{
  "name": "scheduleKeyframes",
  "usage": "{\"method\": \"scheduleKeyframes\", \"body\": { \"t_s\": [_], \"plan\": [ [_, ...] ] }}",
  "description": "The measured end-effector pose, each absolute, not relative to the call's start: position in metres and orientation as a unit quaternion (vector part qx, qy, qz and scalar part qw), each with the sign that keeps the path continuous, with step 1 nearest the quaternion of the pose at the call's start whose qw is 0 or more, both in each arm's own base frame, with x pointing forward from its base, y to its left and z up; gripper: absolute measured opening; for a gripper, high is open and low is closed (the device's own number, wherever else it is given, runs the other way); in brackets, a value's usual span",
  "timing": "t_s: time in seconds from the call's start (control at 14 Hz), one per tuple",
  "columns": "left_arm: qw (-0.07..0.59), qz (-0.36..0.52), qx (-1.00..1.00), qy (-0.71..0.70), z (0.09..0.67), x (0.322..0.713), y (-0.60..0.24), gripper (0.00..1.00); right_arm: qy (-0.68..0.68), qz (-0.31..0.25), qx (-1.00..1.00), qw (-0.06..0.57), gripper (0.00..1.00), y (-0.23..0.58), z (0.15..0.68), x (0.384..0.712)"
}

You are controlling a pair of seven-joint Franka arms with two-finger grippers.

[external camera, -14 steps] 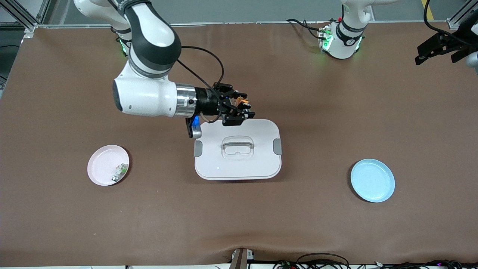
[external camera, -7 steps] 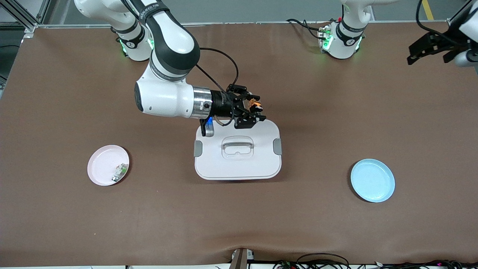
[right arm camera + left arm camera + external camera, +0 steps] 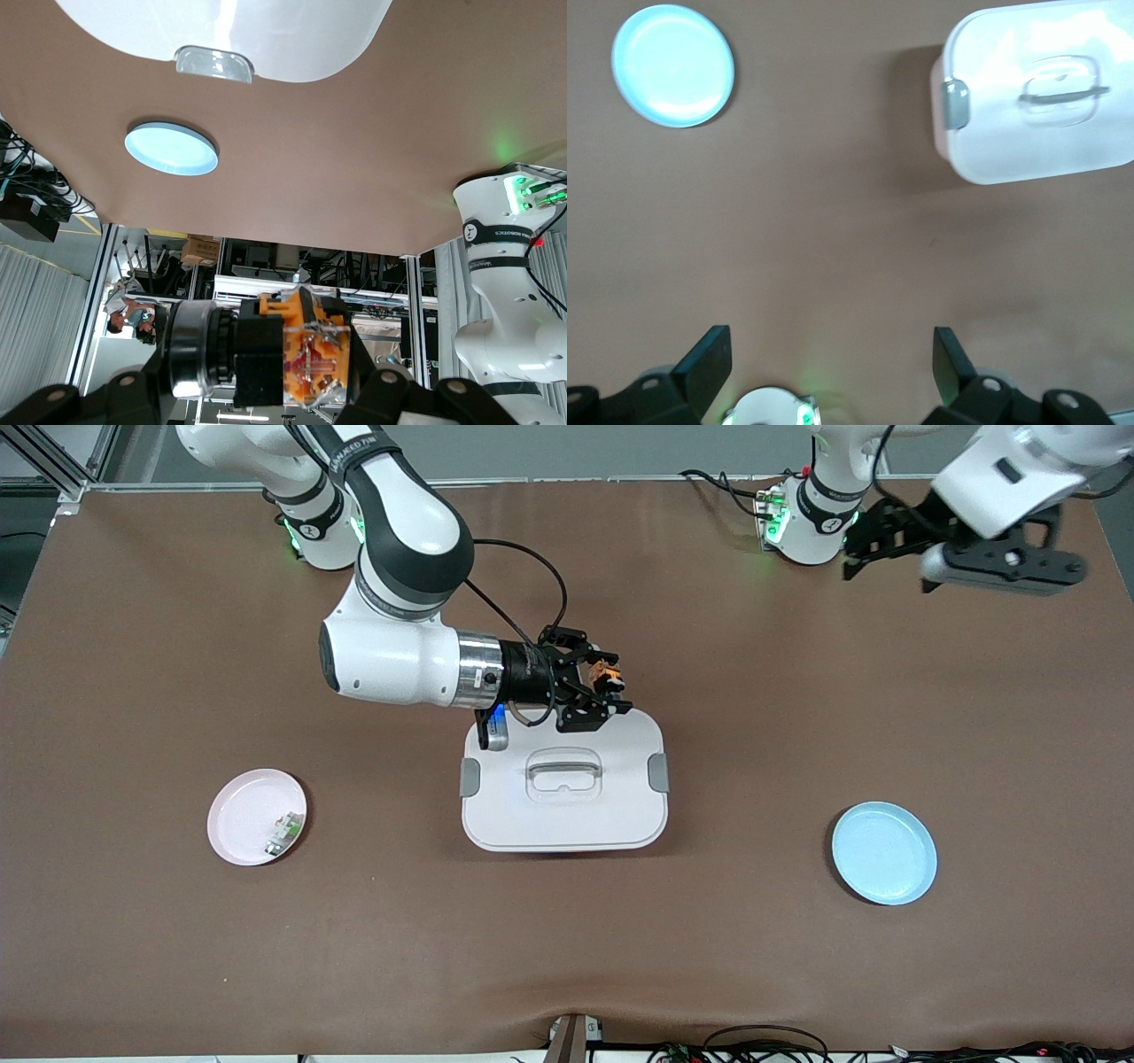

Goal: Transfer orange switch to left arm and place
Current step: 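Hold the switch above the box while the left gripper reaches toward it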

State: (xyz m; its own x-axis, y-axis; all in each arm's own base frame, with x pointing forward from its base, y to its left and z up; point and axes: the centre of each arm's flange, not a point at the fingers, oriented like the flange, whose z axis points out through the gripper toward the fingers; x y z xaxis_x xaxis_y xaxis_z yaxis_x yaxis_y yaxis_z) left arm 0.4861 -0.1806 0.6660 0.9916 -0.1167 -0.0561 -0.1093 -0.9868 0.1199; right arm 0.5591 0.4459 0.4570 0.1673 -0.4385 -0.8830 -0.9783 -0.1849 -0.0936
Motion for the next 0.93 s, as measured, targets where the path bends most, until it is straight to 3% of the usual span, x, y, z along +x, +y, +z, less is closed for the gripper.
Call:
{"method": "scheduleKeyframes", "body": {
  "t_s": [0.29, 0.64, 0.93],
  "plan": [
    [0.085, 0.002, 0.996, -0.036, 0.644, 0.500, -0.247, 1.00, 0.526, 0.374, -0.672, 0.363, 0.73, 0.447, 0.461, 0.560],
    [0.164, 0.030, 0.986, -0.020, 0.615, 0.535, -0.281, 1.00, 0.526, 0.372, -0.672, 0.364, 0.73, 0.446, 0.462, 0.561],
    [0.197, 0.042, 0.980, -0.001, 0.597, 0.535, -0.331, 1.00, 0.526, 0.372, -0.672, 0.365, 0.73, 0.445, 0.462, 0.561]
  ]
}}
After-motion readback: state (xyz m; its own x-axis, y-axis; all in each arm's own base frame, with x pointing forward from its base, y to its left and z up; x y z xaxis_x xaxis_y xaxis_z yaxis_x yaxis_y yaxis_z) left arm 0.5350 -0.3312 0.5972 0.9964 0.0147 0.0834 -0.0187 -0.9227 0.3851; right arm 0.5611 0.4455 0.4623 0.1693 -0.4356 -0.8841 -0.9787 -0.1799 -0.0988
